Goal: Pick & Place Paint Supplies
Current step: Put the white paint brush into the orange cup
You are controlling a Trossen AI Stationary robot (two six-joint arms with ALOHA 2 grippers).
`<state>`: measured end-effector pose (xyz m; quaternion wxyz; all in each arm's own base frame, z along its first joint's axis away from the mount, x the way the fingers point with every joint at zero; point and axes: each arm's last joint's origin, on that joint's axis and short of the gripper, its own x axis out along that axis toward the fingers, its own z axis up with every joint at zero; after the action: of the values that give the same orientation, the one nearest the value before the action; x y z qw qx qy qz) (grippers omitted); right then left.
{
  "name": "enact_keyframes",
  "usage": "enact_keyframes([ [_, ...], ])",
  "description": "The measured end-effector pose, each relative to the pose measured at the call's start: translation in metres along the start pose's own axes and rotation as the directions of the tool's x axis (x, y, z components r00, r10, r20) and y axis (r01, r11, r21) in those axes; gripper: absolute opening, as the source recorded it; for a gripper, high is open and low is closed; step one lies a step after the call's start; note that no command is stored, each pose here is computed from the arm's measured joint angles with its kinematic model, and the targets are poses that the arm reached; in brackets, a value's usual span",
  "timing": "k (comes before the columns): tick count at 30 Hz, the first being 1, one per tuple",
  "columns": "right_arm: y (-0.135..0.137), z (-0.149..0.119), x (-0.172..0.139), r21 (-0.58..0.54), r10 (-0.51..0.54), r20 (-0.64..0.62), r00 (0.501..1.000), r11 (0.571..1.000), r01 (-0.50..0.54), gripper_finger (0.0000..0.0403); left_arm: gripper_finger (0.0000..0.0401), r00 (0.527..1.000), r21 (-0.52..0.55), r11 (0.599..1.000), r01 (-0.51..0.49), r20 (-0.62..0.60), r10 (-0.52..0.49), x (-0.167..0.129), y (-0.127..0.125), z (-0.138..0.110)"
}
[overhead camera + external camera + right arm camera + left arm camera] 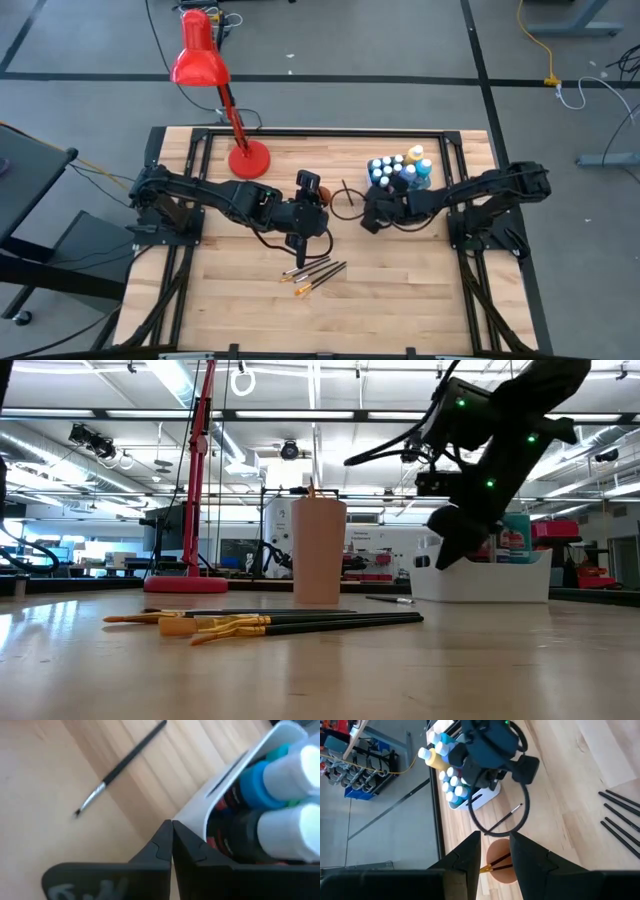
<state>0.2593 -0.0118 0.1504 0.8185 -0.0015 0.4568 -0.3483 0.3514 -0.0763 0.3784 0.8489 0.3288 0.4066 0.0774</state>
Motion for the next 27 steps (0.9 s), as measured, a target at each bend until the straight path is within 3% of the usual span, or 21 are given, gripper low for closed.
enact_keyframes([
  [8, 0.011, 0.005, -0.007, 0.032, 0.097, 0.035, 0.995, 0.995, -0.098, 0.0002, 0.0112, 1.000, -0.007, 1.000, 0.001, -0.001, -0.001, 0.000, 0.000, 0.000],
  [14, 0.025, 0.019, -0.046, 0.087, 0.170, 0.158, 0.973, 0.979, -0.185, 0.0001, 0.0112, 1.000, -0.010, 1.000, 0.001, -0.001, -0.001, 0.000, 0.000, 0.000],
  [18, 0.034, 0.011, -0.064, 0.236, 0.115, 0.253, 0.961, 0.956, -0.177, 0.0001, 0.0112, 1.000, -0.049, 0.999, 0.001, -0.004, -0.002, 0.000, 0.000, 0.000],
  [22, 0.050, -0.015, -0.057, 0.369, 0.098, 0.311, 0.945, 0.904, -0.215, 0.0001, 0.0112, 1.000, -0.068, 0.997, 0.025, 0.003, -0.025, 0.000, -0.001, 0.000],
  [24, 0.056, -0.025, -0.049, 0.357, 0.115, 0.336, 0.935, 0.903, -0.239, 0.0006, 0.0112, 0.999, -0.066, 0.997, 0.041, 0.008, -0.041, 0.000, -0.001, 0.000],
  [27, 0.058, -0.036, -0.036, 0.241, 0.109, 0.343, 0.933, 0.950, -0.200, 0.0025, 0.0112, 0.999, -0.063, 0.997, 0.048, 0.011, -0.047, 0.000, -0.002, 0.000],
])
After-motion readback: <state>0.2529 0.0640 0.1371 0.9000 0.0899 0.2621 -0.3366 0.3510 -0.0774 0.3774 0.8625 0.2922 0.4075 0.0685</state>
